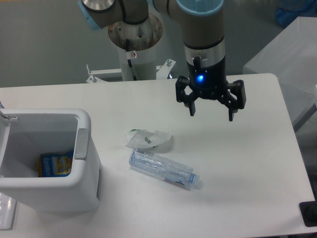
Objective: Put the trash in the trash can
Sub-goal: 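Move the open gripper down toward the clear plastic bottle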
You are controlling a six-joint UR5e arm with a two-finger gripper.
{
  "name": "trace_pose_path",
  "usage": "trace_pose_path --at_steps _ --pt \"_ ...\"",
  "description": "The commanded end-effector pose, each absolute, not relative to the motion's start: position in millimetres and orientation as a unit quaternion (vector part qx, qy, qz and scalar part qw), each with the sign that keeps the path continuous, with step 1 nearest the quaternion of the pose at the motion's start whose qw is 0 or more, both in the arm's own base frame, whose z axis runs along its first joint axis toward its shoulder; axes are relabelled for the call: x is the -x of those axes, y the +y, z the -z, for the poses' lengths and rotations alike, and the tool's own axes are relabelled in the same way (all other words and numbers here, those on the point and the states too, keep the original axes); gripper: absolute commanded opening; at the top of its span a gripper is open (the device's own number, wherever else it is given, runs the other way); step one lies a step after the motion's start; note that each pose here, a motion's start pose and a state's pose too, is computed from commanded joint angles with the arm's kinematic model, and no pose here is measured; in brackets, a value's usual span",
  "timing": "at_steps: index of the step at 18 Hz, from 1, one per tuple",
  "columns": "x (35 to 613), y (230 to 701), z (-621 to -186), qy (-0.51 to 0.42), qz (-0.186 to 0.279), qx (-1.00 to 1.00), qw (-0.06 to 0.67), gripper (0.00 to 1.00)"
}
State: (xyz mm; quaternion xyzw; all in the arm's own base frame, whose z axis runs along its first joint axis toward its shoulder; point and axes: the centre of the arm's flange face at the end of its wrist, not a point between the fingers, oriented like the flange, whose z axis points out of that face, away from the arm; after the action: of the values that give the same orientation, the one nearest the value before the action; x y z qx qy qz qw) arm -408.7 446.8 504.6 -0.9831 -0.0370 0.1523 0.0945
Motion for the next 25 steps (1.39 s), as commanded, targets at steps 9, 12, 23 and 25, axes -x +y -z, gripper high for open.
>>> trace_pose_path --at_steps 9,12,23,25 --pt "403 450 -501 -0.039 -0.150 0.983 0.095 1.00" --pt "404 452 -492 -0.037 -0.153 0.983 0.099 1.00" --pt "383 437 -413 -0.060 -0.166 0.978 0.115 1.00" --pt "381 438 -411 -0.081 -0.159 0.977 0.118 1.00"
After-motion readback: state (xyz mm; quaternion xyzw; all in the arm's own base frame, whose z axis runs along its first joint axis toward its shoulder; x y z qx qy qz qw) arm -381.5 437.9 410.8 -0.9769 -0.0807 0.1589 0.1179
